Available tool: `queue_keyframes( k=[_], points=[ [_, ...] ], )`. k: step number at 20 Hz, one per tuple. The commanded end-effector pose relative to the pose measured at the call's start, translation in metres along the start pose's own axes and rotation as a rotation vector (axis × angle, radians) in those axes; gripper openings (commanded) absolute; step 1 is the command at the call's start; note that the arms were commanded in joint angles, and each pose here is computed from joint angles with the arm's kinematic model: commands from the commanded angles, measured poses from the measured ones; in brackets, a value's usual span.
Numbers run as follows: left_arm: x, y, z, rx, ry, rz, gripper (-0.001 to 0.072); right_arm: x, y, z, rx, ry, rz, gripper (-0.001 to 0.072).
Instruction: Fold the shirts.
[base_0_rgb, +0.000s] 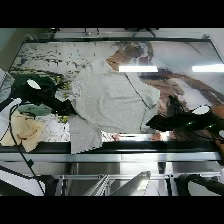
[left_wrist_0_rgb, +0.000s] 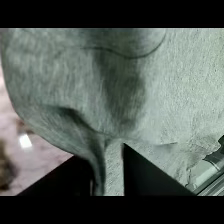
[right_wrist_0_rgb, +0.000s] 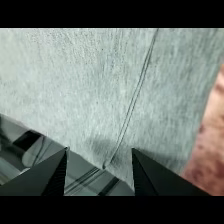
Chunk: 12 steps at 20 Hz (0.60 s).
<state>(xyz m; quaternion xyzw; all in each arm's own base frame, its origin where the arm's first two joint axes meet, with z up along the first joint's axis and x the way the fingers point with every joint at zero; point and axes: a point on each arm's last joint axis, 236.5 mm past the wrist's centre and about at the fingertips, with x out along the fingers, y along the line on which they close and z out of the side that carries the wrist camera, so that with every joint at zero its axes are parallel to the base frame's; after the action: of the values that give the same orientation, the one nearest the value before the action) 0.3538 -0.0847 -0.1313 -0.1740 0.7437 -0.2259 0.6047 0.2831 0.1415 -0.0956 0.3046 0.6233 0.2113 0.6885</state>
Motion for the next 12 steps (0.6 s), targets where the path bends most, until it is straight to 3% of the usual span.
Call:
queue_keyframes(
  k=[1, 2, 4, 6, 12],
  points=[
    [0.007, 0.005, 0.007, 0.018, 0.02, 0.022, 0.0061, 0.021, -0.004, -0.002, 0.082, 0.024, 0.011, 0.0458],
    [0.004, 0.004, 0.01, 0.025, 0.014, 0.023, 0.0015, 0.026, -0.002, -0.002, 0.087, 0.026, 0.034, 0.0458],
    [-0.004, 0.0, 0.013, 0.038, 0.013, 0.021, 0.0016, 0.032, 0.012, 0.005, 0.088, 0.004, 0.101, 0.0454],
    [-0.01, -0.004, 0.016, 0.051, 0.01, 0.019, 0.0016, 0.032, 0.025, 0.015, 0.083, -0.039, 0.159, 0.0274],
    [-0.013, -0.005, 0.018, 0.057, 0.009, 0.019, 0.0016, 0.03, 0.034, 0.028, 0.117, -0.086, 0.202, 0.027]
  ],
)
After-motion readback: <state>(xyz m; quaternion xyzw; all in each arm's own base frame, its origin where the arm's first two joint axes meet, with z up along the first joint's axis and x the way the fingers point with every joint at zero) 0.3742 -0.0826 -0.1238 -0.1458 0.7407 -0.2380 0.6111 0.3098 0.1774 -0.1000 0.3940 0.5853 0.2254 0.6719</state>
